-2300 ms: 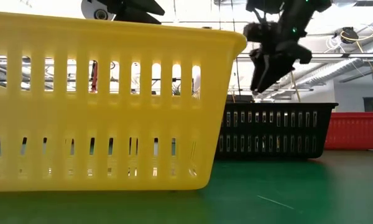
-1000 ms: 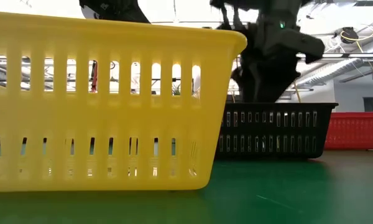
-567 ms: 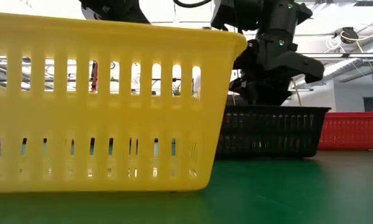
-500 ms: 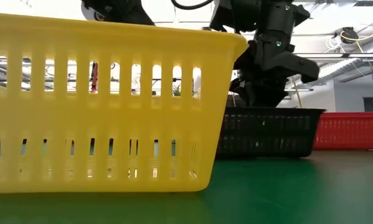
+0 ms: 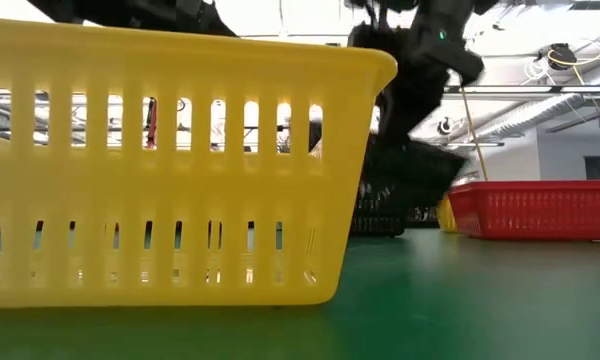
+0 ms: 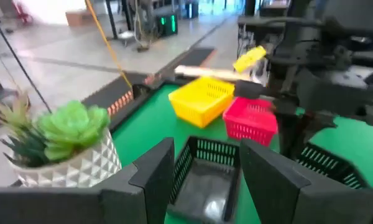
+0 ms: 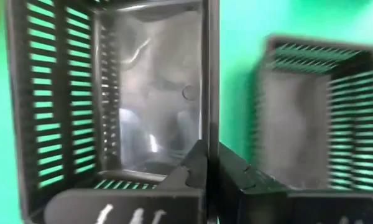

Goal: Stack baskets by color
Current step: Stack the bottom black bin on top of the middle black bin, then stack the black bin on top of the stacked black bins

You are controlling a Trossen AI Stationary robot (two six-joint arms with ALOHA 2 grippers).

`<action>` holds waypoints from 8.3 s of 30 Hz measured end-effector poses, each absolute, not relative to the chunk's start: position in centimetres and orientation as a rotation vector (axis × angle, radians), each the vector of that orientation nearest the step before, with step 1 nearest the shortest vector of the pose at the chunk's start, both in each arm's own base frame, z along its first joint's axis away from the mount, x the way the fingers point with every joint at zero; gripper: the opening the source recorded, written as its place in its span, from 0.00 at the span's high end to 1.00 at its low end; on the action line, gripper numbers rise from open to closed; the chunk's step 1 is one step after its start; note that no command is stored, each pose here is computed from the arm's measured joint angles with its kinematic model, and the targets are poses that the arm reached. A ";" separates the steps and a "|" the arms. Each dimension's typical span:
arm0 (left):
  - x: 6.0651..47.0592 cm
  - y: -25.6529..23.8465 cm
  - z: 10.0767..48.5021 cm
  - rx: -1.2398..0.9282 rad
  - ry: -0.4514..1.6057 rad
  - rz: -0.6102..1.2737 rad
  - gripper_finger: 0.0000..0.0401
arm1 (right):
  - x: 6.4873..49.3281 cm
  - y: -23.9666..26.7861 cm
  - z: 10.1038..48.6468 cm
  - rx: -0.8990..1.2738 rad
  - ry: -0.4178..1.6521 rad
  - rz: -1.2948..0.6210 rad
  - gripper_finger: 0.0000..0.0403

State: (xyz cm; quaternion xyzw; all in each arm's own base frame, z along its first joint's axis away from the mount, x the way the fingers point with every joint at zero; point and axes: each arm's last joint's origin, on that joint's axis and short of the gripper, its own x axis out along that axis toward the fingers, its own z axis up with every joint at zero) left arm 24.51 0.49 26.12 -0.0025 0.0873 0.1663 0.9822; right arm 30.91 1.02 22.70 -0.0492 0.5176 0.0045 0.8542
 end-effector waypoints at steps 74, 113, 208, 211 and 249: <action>22.3 3.4 21.4 -0.168 0.652 0.553 0.54 | 28.1 -7.6 20.4 -0.189 0.925 -0.139 0.59; 20.6 7.4 16.5 -0.112 1.126 0.570 0.54 | 28.5 -7.2 24.9 -0.153 0.661 -0.156 0.59; 29.9 3.0 26.1 0.223 0.926 0.199 1.00 | 30.9 -1.4 29.6 -0.285 0.507 0.027 0.59; 30.2 2.5 26.1 0.231 0.909 0.185 1.00 | 32.3 -1.4 30.4 -0.296 0.506 0.030 0.59; 27.1 0.3 31.5 0.183 0.654 0.258 0.48 | 33.0 -2.2 28.3 -0.264 1.142 -0.152 1.00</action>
